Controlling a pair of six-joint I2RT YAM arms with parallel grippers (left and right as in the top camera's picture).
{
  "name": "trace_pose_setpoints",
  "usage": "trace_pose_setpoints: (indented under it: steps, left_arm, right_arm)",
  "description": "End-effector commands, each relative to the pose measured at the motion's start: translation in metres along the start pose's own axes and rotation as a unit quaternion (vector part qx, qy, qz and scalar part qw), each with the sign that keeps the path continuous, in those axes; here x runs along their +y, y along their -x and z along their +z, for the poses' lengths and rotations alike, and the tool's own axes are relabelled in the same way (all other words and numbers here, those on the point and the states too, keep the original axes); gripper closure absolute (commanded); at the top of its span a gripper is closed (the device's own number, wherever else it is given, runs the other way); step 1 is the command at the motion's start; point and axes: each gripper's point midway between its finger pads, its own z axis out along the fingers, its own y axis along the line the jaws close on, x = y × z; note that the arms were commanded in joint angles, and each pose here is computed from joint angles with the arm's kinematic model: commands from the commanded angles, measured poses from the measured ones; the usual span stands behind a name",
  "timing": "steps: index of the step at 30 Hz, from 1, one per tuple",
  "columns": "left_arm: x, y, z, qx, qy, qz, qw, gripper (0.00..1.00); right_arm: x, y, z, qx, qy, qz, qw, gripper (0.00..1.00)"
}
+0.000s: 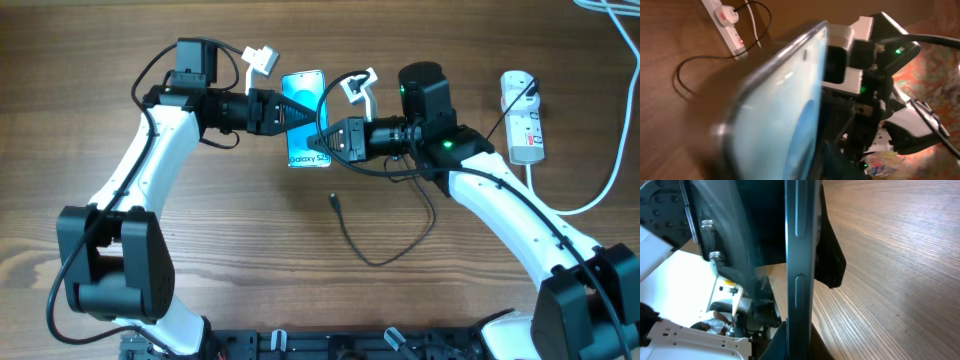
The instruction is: Plug charger to phone and switch on socket
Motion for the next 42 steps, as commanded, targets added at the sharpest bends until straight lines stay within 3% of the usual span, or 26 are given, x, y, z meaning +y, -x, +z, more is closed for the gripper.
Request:
trace_pose_setpoints:
  steps: [1, 7, 9, 11, 12, 18, 23, 28, 30, 32, 37, 39, 42]
  left_arm:
    - [-0.05, -0.001, 0.001, 0.01, -0.068, 0.035, 0.997, 0.75]
    - [-0.054, -0.008, 0.015, 0.028, -0.076, 0.037, 0.996, 0.78]
    - [-0.054, -0.007, 0.014, 0.028, -0.076, 0.037, 0.996, 0.82]
    - [-0.054, -0.007, 0.014, 0.028, -0.076, 0.037, 0.996, 0.9]
    - [-0.054, -0.007, 0.014, 0.028, -0.076, 0.037, 0.996, 0.96]
    - [-0.042, -0.006, 0.016, 0.024, -0.04, 0.034, 0.998, 0.96]
    - [0.006, -0.005, 0.013, 0.012, 0.1, -0.004, 0.995, 0.96]
    - [0.072, -0.014, -0.013, -0.004, 0.304, -0.076, 0.95, 0.96]
    - [0.095, -0.023, -0.028, -0.005, 0.382, -0.106, 0.918, 0.96]
    - [0.111, -0.034, -0.037, 0.004, 0.437, -0.126, 0.891, 0.96]
    - [0.134, -0.062, -0.029, 0.058, 0.493, -0.141, 0.857, 0.96]
    - [0.144, -0.07, -0.023, 0.073, 0.514, -0.144, 0.843, 0.96]
    - [0.165, -0.081, -0.017, 0.079, 0.57, -0.151, 0.804, 0.96]
  right_arm:
    - [-0.022, -0.007, 0.006, 0.002, -0.034, 0.034, 0.999, 0.96]
    - [-0.022, -0.006, 0.006, 0.001, -0.033, 0.033, 0.999, 0.94]
    - [-0.022, -0.007, 0.006, 0.002, -0.034, 0.034, 0.999, 0.7]
    - [-0.024, -0.008, 0.006, 0.003, -0.038, 0.037, 0.999, 0.54]
    - [-0.025, -0.008, 0.006, 0.003, -0.041, 0.039, 0.998, 0.5]
    - [-0.025, -0.006, 0.0, 0.002, -0.033, 0.025, 0.999, 0.39]
    - [-0.027, -0.006, -0.011, 0.008, -0.017, 0.008, 1.0, 0.28]
    - [-0.059, -0.014, -0.024, 0.007, -0.087, 0.035, 0.996, 0.23]
    - [-0.085, -0.021, -0.031, 0.004, -0.16, 0.063, 0.985, 0.16]
    - [-0.107, -0.026, -0.04, 0.0, -0.226, 0.081, 0.971, 0.0]
    - [-0.159, -0.033, -0.079, -0.022, -0.401, 0.094, 0.911, 0.0]
    - [-0.166, -0.03, -0.087, -0.031, -0.429, 0.089, 0.898, 0.0]
    - [-0.173, -0.026, -0.095, -0.043, -0.455, 0.084, 0.885, 0.0]
